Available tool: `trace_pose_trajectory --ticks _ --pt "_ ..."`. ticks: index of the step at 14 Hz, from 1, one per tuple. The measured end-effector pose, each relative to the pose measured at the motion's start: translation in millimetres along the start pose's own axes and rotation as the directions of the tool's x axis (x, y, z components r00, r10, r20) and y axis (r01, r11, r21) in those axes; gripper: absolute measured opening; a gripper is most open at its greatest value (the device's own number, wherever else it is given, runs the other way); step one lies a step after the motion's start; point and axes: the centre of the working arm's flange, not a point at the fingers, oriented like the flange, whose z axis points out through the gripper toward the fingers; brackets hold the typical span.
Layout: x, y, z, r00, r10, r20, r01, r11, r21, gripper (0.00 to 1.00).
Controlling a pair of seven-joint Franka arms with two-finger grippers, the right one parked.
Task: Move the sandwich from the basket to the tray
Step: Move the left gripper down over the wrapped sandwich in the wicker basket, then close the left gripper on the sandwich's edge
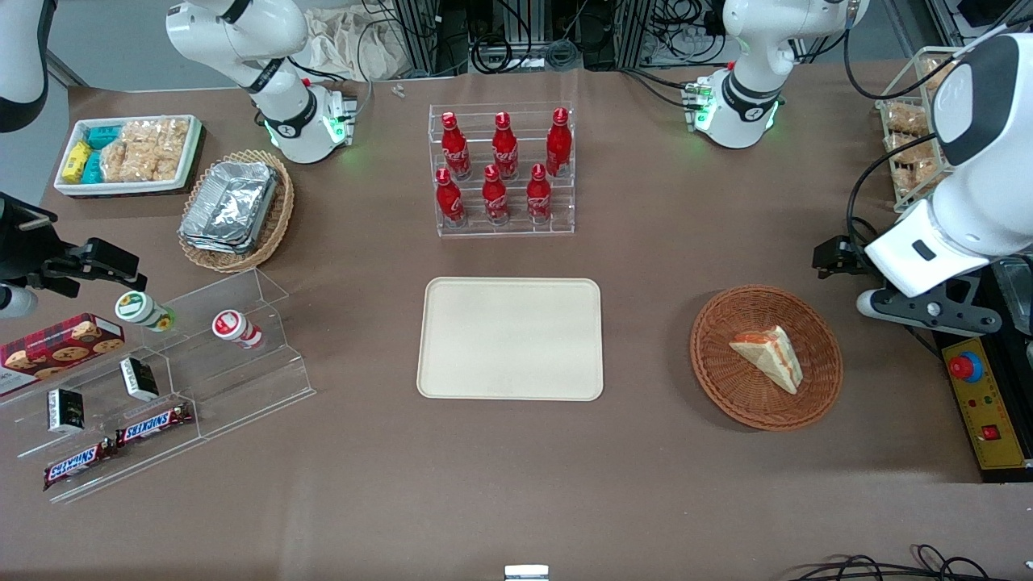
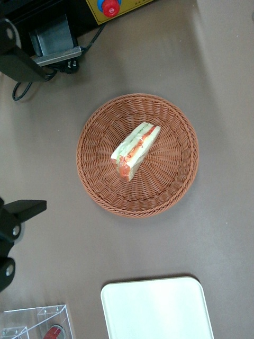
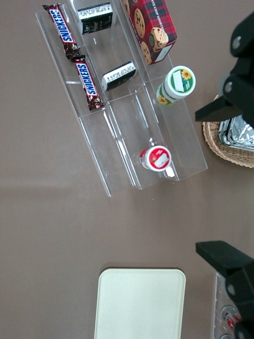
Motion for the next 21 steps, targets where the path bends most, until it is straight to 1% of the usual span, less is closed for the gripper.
trace_pose_trajectory --ticks 2,4,5,6,7,8,9,10,11,12,15,17,18,21 --pt "-1 -6 -2 1.0 -0.011 -0.004 0.011 1.0 0.0 1.0" --pt "-1 -13 0 0.999 -0.037 0.001 0.037 0.999 -0.001 1.0" --pt "1 -14 5 0.997 -0.076 0.011 0.076 0.997 -0.003 1.0" --pt "4 -14 15 0.991 -0.133 0.03 0.134 0.991 -0.003 1.0" --pt "9 -15 30 0.981 -0.19 0.046 0.19 0.982 0.004 1.0" --pt "16 -15 51 0.968 -0.247 0.042 0.246 0.969 0.013 1.0" --pt "22 -15 75 0.953 -0.302 0.023 0.302 0.953 0.017 1.0" --pt "25 -13 99 0.935 -0.355 -0.001 0.355 0.935 0.012 1.0" --pt "25 -10 121 0.913 -0.408 -0.02 0.408 0.913 0.005 1.0" --pt "24 -8 141 0.884 -0.467 -0.03 0.467 0.884 -0.003 1.0" --pt "20 -3 185 0.786 -0.617 -0.043 0.617 0.787 -0.024 1.0" --pt "17 -2 211 0.732 -0.68 -0.031 0.68 0.733 -0.024 1.0" --pt "16 -2 222 0.719 -0.694 -0.028 0.694 0.72 -0.017 1.0" --pt "18 -5 251 0.704 -0.71 -0.016 0.711 0.704 0.009 1.0"
